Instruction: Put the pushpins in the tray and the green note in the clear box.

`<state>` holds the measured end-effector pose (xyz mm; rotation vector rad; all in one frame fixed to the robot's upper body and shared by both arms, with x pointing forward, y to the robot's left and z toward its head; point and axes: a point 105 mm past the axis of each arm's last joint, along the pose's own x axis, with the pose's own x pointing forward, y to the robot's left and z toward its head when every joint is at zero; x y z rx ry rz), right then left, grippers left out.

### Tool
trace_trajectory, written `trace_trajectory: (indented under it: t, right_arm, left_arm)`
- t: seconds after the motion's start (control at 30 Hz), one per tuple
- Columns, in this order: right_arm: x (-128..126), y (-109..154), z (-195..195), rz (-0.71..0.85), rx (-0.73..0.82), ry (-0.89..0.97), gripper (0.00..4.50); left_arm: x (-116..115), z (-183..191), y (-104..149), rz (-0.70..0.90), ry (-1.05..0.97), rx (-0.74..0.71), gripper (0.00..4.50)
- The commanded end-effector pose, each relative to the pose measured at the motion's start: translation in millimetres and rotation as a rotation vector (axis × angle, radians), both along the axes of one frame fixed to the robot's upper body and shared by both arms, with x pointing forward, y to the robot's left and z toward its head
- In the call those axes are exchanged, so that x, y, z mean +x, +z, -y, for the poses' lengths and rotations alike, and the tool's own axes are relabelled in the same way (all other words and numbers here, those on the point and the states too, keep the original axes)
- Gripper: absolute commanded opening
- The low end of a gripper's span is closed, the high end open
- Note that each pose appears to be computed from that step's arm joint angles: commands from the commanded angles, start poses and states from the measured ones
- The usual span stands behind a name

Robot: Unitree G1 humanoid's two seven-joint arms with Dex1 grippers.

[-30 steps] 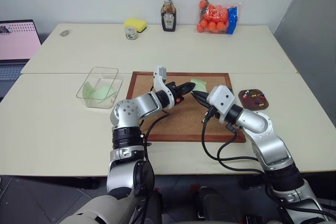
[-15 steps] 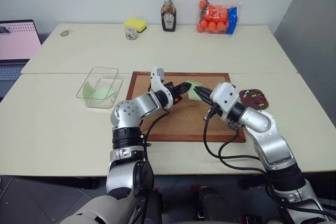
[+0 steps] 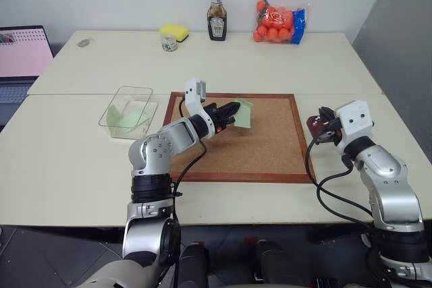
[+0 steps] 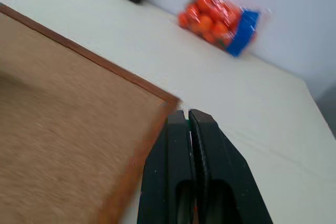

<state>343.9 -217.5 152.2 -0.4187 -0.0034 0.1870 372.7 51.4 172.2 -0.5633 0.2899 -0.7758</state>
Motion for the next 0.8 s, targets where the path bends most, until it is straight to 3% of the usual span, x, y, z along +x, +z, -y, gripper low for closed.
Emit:
trace_trajectory:
  t: [0.03,0.23,0.8]
  right_arm:
    - [13,-3,19,-0.025,0.006,-0.081,0.00]
    - [34,-23,31,-0.101,0.034,-0.132,0.00]
    - [35,-21,31,-0.097,0.026,-0.126,4.00]
  left_arm:
    - [-6,8,15,0.102,-0.034,0.022,0.03]
    - [-6,9,16,0.119,-0.034,0.029,0.03]
    - [-7,8,17,0.126,-0.017,0.039,0.00]
